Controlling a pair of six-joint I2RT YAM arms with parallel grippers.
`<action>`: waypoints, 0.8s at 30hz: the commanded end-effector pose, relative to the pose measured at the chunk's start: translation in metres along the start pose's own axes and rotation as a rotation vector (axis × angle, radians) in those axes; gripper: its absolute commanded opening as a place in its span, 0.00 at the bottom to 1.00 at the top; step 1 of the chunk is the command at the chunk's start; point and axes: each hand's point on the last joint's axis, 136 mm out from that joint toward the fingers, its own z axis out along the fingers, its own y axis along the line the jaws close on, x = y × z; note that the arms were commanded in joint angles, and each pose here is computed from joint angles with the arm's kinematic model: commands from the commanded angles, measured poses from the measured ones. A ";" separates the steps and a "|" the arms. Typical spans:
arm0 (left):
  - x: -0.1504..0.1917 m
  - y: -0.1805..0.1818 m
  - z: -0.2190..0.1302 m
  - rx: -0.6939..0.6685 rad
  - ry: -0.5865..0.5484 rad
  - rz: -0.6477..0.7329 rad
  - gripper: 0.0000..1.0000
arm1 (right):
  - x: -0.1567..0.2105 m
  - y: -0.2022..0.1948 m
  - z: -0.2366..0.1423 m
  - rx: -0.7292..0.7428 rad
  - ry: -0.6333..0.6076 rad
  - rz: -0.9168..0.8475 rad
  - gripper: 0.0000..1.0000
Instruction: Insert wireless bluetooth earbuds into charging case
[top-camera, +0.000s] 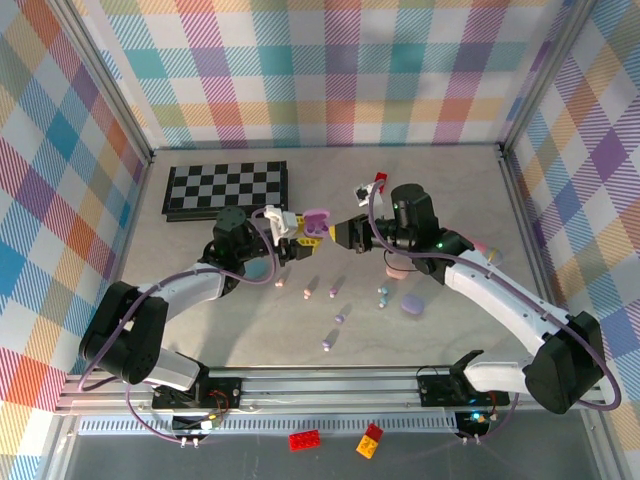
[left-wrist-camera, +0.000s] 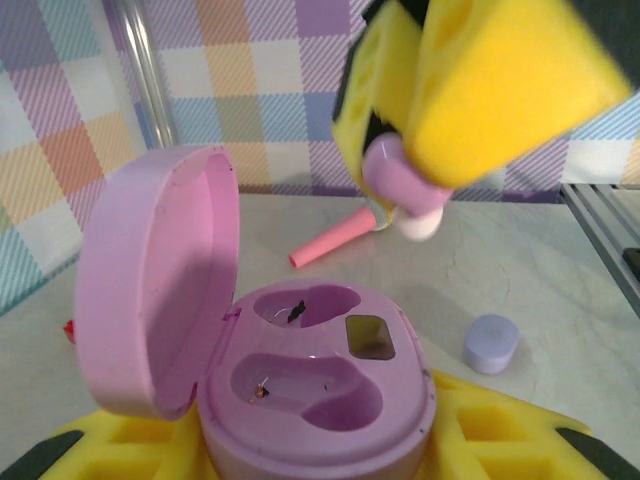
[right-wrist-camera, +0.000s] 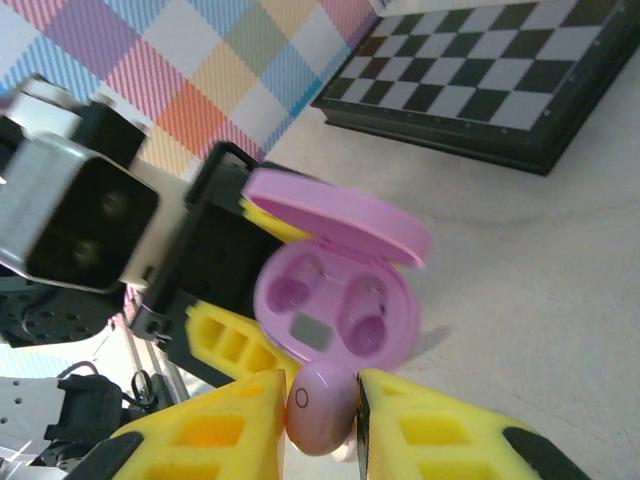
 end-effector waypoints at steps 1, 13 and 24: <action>-0.012 -0.011 0.003 0.051 -0.002 0.053 0.39 | -0.016 0.017 -0.003 -0.071 -0.035 -0.035 0.23; -0.020 -0.020 0.008 0.088 -0.032 0.053 0.39 | -0.006 0.008 0.007 -0.063 -0.008 -0.013 0.23; -0.025 -0.022 0.007 0.087 -0.046 0.061 0.39 | 0.005 -0.008 0.017 -0.023 0.018 0.011 0.23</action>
